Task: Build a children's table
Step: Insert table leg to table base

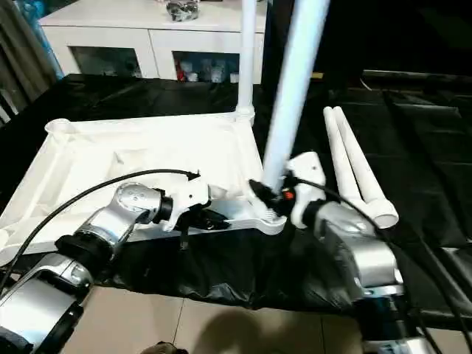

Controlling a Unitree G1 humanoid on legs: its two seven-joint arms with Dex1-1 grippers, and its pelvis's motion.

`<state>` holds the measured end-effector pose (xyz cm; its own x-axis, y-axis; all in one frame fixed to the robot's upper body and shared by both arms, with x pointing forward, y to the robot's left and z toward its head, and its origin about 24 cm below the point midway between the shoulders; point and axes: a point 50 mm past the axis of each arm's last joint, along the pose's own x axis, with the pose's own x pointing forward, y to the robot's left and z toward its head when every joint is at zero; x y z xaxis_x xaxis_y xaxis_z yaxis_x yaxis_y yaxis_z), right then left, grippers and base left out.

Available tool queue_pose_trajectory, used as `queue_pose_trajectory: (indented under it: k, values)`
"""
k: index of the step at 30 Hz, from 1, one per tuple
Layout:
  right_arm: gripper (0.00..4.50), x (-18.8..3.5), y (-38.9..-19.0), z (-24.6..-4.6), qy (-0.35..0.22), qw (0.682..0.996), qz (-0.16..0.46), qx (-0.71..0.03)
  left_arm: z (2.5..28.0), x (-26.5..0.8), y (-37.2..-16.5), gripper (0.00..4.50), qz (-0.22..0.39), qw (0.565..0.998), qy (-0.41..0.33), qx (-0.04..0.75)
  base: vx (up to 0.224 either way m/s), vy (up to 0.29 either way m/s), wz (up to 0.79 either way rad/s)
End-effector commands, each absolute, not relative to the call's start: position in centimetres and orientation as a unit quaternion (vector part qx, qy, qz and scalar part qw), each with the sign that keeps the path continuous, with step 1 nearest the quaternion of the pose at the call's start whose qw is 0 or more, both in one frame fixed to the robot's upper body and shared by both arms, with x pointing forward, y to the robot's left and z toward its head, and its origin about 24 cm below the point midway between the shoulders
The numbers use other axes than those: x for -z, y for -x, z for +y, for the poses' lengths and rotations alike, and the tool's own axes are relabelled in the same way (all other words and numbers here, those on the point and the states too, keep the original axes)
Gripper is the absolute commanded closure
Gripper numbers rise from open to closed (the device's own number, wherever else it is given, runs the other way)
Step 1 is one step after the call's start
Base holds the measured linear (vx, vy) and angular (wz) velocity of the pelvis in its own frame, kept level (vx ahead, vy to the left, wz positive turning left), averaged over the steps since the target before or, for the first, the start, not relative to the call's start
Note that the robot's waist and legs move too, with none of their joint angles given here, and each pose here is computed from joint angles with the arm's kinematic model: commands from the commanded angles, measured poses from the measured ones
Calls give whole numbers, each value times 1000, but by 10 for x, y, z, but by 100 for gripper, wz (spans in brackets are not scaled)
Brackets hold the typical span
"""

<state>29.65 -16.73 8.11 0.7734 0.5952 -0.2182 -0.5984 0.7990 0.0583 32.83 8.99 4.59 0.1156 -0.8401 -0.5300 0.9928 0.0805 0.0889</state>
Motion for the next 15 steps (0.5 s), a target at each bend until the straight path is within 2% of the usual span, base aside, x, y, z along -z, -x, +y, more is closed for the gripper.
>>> queue_pose_trajectory:
  k: [1, 9, 15]
  values:
    - [262, -70, -293, -173, 3, 940, 143, -311, 97, -35, -321, 450, 210, 688, -233, 654, 0, 0, 0]
    - [262, -69, -284, -168, -37, 925, 155, -346, 99, -40, -322, 450, 207, 688, -235, 654, 0, 0, 0]
    - [262, -70, -280, -166, -33, 917, 161, -364, 101, -41, -321, 450, 209, 686, -236, 656, 0, 0, 0]
